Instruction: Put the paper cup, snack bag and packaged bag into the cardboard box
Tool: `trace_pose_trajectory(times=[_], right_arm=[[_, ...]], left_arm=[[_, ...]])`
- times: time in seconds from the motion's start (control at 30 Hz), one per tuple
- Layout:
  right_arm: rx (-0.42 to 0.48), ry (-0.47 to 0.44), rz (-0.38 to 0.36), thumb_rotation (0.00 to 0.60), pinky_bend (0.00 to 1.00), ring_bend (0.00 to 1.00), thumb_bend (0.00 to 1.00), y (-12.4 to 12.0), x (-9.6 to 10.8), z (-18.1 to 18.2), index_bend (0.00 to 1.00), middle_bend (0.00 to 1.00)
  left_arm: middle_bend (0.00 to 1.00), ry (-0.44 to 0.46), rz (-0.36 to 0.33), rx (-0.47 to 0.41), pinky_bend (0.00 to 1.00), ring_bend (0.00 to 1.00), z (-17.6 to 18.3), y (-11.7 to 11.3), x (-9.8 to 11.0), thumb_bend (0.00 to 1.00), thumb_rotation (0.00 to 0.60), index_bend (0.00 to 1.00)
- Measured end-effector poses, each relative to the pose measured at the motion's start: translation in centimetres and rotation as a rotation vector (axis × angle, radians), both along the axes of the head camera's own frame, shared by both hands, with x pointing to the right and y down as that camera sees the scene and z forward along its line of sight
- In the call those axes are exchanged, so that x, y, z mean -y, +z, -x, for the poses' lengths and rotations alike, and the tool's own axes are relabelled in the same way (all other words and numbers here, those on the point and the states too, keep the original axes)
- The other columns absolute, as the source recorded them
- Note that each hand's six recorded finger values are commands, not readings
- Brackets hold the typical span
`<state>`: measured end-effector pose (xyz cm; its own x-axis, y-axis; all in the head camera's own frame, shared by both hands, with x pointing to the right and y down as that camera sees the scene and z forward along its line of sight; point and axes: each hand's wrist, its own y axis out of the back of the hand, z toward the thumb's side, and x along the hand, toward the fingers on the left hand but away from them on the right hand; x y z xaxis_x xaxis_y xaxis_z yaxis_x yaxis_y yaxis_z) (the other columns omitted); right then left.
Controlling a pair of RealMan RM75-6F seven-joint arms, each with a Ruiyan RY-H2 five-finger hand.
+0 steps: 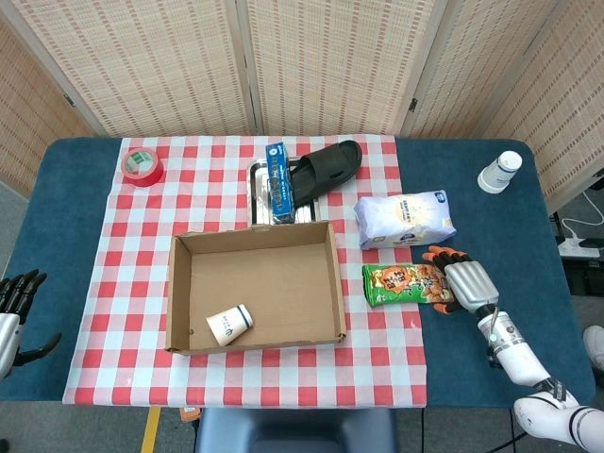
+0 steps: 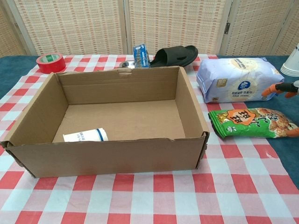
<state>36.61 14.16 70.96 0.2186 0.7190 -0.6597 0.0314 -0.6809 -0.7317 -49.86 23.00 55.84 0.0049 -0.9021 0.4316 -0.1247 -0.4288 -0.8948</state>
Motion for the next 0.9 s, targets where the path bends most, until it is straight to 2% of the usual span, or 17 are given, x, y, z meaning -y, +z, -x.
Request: trace_pose_trajectory(times=[0.63,0.73,0.9], right_arm=[[0.049,0.012,0.057,0.6,0.2,0.04,0.0,2.7,0.7,2.4,0.19,0.11],[0.058,0.014,0.065,0.6,0.22,0.06,0.0,3.2,0.8,2.9,0.23,0.12],[0.057,0.006,0.083,0.6,0.31,0.13,0.0,3.8,0.8,3.3,0.33,0.18]], left_arm=[[0.0,-0.004,0.005,0.003,0.0,0.0,0.2,0.2,0.1,0.22,0.6,0.0],[0.0,-0.006,0.006,0.003,0.0,0.0,0.2,0.2,0.1,0.22,0.6,0.0],[0.0,-0.01,0.008,0.004,0.0,0.0,0.3,0.3,0.2,0.22,0.6,0.0]])
